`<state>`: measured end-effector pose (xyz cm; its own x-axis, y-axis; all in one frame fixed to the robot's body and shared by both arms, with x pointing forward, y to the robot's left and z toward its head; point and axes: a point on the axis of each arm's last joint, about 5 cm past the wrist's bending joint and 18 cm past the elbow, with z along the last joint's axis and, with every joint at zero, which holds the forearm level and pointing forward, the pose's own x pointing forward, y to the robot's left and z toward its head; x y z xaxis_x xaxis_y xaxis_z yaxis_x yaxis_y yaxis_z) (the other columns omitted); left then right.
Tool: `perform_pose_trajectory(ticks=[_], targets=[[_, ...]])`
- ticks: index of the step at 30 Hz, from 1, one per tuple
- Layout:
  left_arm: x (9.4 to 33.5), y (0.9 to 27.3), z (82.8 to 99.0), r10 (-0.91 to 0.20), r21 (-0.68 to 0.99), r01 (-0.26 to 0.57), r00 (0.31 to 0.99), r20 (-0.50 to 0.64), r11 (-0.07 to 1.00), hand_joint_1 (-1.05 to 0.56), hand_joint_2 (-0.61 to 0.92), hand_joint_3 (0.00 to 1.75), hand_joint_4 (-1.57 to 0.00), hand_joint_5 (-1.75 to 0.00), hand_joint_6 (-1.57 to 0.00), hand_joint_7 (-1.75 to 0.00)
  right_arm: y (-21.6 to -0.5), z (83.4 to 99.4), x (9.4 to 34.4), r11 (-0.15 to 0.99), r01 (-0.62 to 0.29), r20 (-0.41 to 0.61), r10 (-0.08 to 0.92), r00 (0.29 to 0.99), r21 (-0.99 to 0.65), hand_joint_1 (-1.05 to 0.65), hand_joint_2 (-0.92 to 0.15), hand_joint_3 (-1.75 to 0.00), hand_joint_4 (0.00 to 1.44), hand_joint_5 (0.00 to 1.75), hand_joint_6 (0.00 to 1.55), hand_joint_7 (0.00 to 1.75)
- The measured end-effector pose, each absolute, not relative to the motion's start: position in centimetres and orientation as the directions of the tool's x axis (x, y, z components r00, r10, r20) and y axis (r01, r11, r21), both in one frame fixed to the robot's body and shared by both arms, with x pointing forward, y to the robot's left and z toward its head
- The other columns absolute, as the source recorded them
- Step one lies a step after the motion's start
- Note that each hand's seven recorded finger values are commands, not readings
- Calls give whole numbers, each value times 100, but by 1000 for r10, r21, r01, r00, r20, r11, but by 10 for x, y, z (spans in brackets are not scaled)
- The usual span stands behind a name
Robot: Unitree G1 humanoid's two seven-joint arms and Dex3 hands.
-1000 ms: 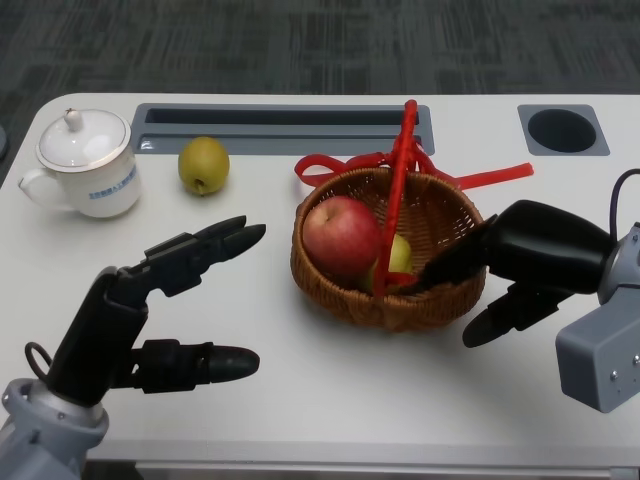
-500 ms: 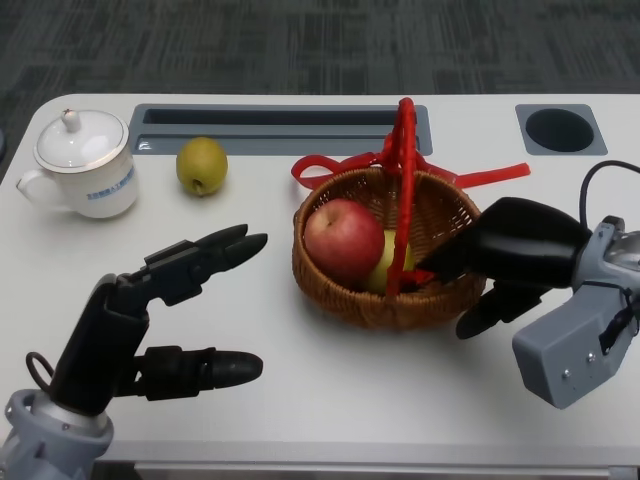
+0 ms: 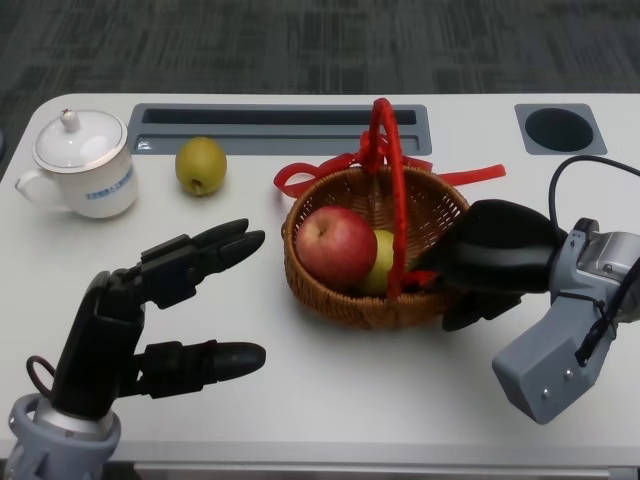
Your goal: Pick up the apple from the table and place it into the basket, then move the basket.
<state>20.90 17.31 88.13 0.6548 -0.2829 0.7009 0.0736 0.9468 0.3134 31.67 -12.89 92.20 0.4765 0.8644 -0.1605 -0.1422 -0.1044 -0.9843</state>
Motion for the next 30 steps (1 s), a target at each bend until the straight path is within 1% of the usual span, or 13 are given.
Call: perform_pose_trajectory(ticks=[5, 11, 13, 16, 20, 23, 25, 27, 30], targets=[[209, 175, 881, -277, 321, 57, 657, 701, 946, -56, 80, 0, -73, -4, -77, -2, -131, 923, 318, -87, -172, -164, 849, 502, -981, -18, -92, -11, 97, 1, 82, 0], [209, 175, 881, -271, 317, 52, 657, 703, 947, -54, 80, 0, -78, -5, -78, -1, -134, 924, 319, -86, -173, -166, 832, 529, -981, -21, -92, -20, 96, 1, 83, 1], [209, 175, 881, -272, 317, 52, 657, 703, 947, -54, 80, 0, -80, -5, -79, -1, -136, 924, 320, -89, -164, -165, 818, 550, -983, -21, -92, -21, 95, 1, 82, 0], [209, 175, 881, -271, 318, 51, 658, 703, 947, -55, 80, 0, -83, -5, -80, -1, -139, 927, 324, -100, -149, -171, 782, 599, -984, -19, -92, -17, 94, 1, 82, 0], [209, 175, 881, -266, 314, 47, 658, 704, 948, -54, 80, 0, -87, -5, -81, -1, -146, 930, 330, -93, -150, -172, 689, 704, -984, -19, -92, -9, 97, 2, 84, 1], [209, 175, 881, -265, 313, 46, 657, 706, 949, -54, 80, 0, -88, -5, -82, -1, -151, 930, 333, -78, -171, -183, 597, 781, -982, -19, -92, -11, 97, 1, 84, 0], [207, 176, 881, -262, 312, 41, 653, 711, 949, -54, 80, 0, -90, -5, -83, -1, -153, 931, 335, -76, -189, -200, 532, 823, -979, -22, -92, -14, 97, 2, 83, 0], [205, 178, 880, -254, 309, 31, 651, 715, 951, -55, 80, 0, -91, -5, -83, -2, -153, 932, 338, -81, -205, -219, 459, 861, -975, -25, -92, -17, 98, 2, 82, 0], [202, 180, 878, -249, 309, 22, 648, 720, 951, -55, 81, 0, -93, -4, -84, -1, -156, 936, 343, -63, -214, -222, 364, 904, -975, -22, -92, -15, 96, 1, 87, 2]])
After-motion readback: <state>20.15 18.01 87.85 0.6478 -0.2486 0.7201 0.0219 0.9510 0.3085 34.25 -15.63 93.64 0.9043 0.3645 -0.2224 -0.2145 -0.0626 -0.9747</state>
